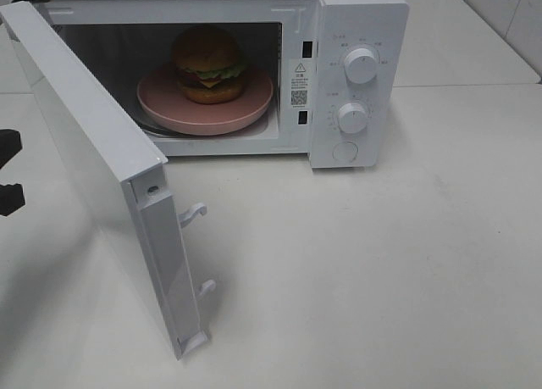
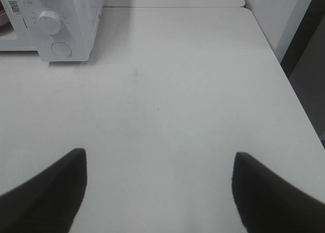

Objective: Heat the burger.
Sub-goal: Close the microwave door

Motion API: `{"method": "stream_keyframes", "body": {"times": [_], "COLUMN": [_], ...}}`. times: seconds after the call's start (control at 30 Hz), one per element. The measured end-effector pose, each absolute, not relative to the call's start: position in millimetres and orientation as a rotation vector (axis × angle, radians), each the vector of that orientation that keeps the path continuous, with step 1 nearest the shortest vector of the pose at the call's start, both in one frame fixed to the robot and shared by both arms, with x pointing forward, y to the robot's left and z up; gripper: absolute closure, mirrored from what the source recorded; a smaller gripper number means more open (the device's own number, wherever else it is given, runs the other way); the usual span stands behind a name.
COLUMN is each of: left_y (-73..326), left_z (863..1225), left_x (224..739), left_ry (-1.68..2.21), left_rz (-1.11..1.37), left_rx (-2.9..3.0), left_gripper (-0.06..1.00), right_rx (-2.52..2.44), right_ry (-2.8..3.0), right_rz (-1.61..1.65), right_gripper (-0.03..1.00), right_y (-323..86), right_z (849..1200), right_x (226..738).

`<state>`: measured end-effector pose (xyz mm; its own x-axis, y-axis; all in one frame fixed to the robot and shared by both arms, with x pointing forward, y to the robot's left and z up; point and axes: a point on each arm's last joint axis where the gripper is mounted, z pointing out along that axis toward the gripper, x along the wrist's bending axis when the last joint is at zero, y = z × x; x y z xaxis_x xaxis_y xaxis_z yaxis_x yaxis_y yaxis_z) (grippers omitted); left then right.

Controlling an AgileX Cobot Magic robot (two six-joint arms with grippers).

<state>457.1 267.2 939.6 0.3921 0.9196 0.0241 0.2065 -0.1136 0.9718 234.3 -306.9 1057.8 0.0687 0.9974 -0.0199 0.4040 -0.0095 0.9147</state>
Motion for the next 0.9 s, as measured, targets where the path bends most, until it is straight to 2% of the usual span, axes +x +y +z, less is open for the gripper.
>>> {"method": "stream_keyframes", "body": {"times": [0.5,0.9], "left_y": [256.0,222.0], "left_z": [935.0,930.5], "left_x": [481.2,492.4], "left_ry": [0.952,0.919], "left_rz": [0.715,0.656], "left_rx": [1.625,1.623], "left_gripper": [0.94,0.94], "right_rx": [1.536,1.536], "right_ry": [1.453,1.453], "right_rz": [0.925,0.925], "right_gripper": [0.21,0.21], "right_y": [-306.9,-306.9], "right_z": [1057.8,1057.8], "right_x": [234.3,234.3]}}
